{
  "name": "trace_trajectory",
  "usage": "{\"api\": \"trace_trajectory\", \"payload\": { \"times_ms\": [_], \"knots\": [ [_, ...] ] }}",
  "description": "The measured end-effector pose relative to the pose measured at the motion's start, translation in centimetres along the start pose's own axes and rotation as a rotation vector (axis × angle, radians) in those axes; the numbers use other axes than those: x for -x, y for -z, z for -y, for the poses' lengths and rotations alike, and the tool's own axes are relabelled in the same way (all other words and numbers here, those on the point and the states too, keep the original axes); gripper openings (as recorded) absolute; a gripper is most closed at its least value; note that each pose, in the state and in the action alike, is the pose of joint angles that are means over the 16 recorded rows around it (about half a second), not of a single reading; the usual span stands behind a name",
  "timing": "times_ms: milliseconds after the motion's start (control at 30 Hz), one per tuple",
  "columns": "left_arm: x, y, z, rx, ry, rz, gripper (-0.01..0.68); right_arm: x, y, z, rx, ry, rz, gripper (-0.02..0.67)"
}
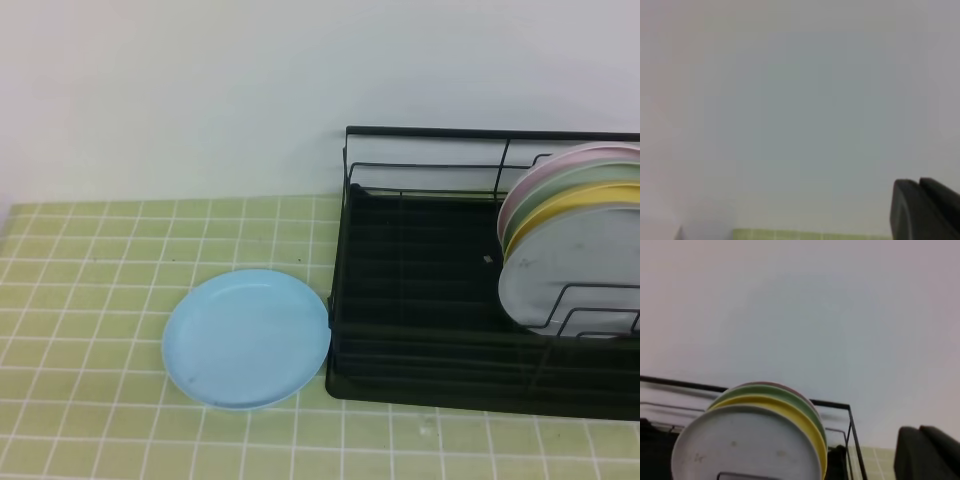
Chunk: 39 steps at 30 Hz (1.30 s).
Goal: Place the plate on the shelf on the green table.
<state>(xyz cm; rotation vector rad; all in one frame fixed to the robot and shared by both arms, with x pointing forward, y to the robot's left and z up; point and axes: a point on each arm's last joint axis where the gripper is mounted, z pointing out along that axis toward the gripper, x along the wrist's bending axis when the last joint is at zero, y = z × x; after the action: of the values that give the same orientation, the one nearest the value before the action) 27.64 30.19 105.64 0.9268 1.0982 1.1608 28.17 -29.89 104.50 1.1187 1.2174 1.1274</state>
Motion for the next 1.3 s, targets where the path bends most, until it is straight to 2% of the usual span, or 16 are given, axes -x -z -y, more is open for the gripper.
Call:
{"api": "trace_trajectory", "payload": {
  "times_ms": [233, 400, 567, 733, 967, 1133, 1300],
  "knots": [
    [-0.2, -0.6, 0.1, -0.151, 0.035, -0.053, -0.002, -0.1, -1.3, -0.4, -0.265, -0.001, -0.052, 0.003],
    [-0.3, -1.5, -0.3, -0.332, 0.053, -0.109, -0.002, -0.3, -3.0, 0.2, -0.423, 0.022, -0.093, 0.003],
    [0.0, -3.4, -1.3, -0.536, 0.027, -0.134, -0.002, -0.5, -4.3, 1.0, -0.509, 0.068, -0.128, 0.003],
    [0.7, -6.1, -2.2, -0.728, -0.002, -0.102, -0.002, -0.6, -4.8, 1.8, -0.57, 0.123, -0.16, 0.002],
    [2.0, -11.5, -2.1, -0.932, -0.014, 0.016, 0.005, -0.9, -4.8, 2.5, -0.615, 0.125, -0.187, 0.001],
    [2.6, -15.5, -0.8, -1.021, 0.015, 0.096, 0.065, -1.1, -4.8, 2.7, -0.626, 0.087, -0.2, 0.001],
    [2.7, -19.2, 1.5, -1.07, 0.048, 0.136, 0.215, -1.2, -4.8, 2.6, -0.617, 0.063, -0.203, 0.001]
  ]
}}
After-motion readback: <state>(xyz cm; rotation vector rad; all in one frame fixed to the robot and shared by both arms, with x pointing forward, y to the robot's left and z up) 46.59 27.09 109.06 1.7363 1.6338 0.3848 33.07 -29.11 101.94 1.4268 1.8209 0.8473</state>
